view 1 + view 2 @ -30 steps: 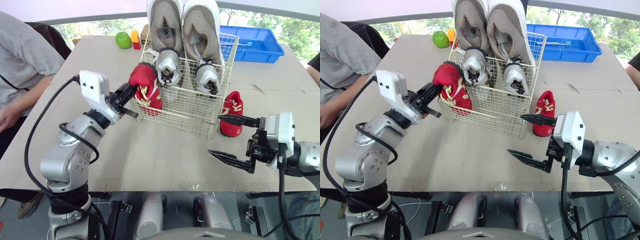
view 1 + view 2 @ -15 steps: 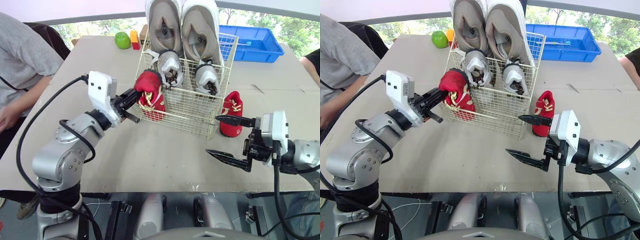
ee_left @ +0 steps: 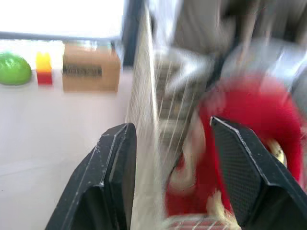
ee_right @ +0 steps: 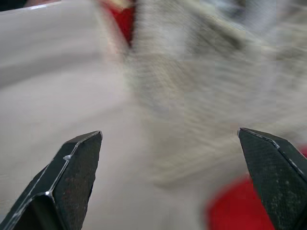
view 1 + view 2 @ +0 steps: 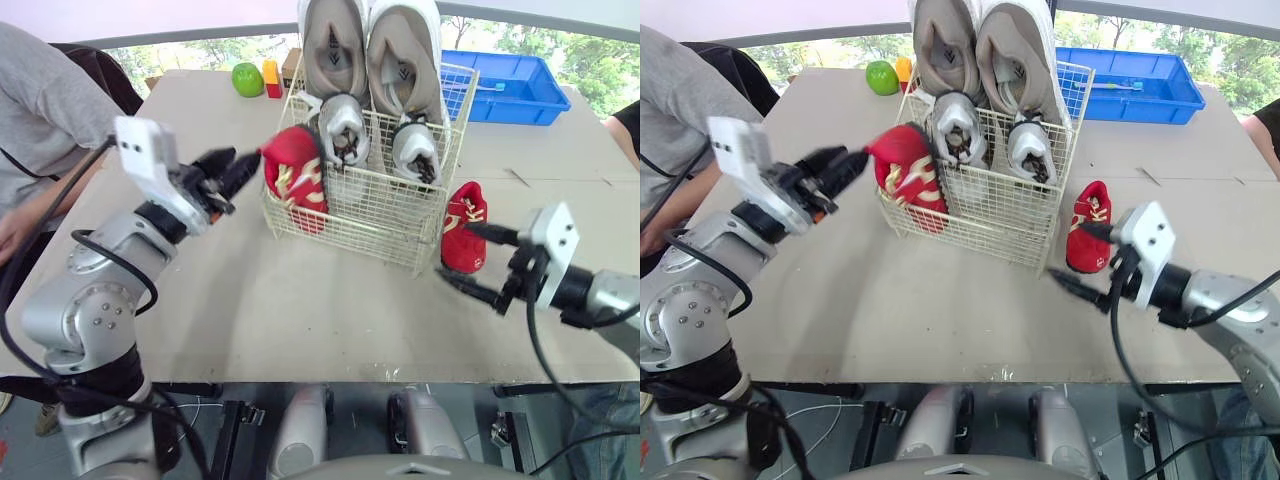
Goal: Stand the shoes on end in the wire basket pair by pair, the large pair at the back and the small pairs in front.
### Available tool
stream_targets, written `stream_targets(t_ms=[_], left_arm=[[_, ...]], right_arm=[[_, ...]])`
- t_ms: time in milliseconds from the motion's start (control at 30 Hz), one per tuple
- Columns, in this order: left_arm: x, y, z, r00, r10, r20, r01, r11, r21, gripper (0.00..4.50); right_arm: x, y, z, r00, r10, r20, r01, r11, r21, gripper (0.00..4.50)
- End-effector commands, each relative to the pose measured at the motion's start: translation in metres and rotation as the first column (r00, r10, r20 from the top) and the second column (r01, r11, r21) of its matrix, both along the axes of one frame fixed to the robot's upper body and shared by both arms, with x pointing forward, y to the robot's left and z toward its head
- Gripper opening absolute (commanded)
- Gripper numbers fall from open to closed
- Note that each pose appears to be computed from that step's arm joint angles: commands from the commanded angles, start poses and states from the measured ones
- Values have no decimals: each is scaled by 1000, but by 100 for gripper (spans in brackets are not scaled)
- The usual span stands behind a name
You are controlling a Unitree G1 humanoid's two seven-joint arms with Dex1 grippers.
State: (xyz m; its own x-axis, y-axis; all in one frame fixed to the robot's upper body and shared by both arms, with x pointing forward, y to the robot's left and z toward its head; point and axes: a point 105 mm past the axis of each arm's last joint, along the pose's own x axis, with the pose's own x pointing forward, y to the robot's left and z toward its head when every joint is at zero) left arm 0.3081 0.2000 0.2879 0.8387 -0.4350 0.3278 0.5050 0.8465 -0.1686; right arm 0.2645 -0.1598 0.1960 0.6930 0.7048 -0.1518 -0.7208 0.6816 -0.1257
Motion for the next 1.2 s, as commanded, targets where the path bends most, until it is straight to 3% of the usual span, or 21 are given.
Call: stream_targets(t_ms=[33, 200, 300, 533, 800, 900, 967, 1133, 1167, 1200], left_arm=[[-41, -38, 30, 946, -297, 130, 300, 954, -1, 267], [-81, -79, 9, 825, -564, 43, 558, 823, 102, 267], [-103, -97, -23, 744, -664, -77, 663, 718, 212, 267], [-116, -98, -57, 713, -680, -172, 695, 653, 302, 267], [-119, -100, -58, 727, -671, -146, 677, 665, 315, 267], [-119, -102, -55, 732, -668, -138, 671, 668, 322, 274], [-118, -102, -54, 734, -665, -138, 668, 671, 321, 274], [-118, -104, -55, 737, -660, -145, 666, 674, 319, 274], [-118, -104, -55, 737, -660, -145, 667, 674, 319, 274], [-119, -105, -56, 735, -662, -146, 669, 672, 317, 274]], right_arm=[[6, -23, 23, 998, -50, -22, 51, 997, 52, 441], [30, -52, 20, 976, -200, -90, 194, 979, -66, 441], [59, -65, 3, 925, -294, -242, 286, 956, -68, 441], [87, -65, -13, 873, -307, -379, 311, 949, -53, 441], [109, -72, -39, 823, -326, -465, 288, 945, -152, 441], [117, -70, -49, 817, -316, -483, 252, 948, -195, 364], [121, -67, -53, 817, -296, -495, 223, 954, -201, 255], [123, -61, -59, 820, -257, -511, 167, 962, -216, 38], [121, -62, -61, 821, -252, -512, 157, 962, -223, 3], [120, -63, -61, 824, -252, -507, 155, 962, -226, 3]])
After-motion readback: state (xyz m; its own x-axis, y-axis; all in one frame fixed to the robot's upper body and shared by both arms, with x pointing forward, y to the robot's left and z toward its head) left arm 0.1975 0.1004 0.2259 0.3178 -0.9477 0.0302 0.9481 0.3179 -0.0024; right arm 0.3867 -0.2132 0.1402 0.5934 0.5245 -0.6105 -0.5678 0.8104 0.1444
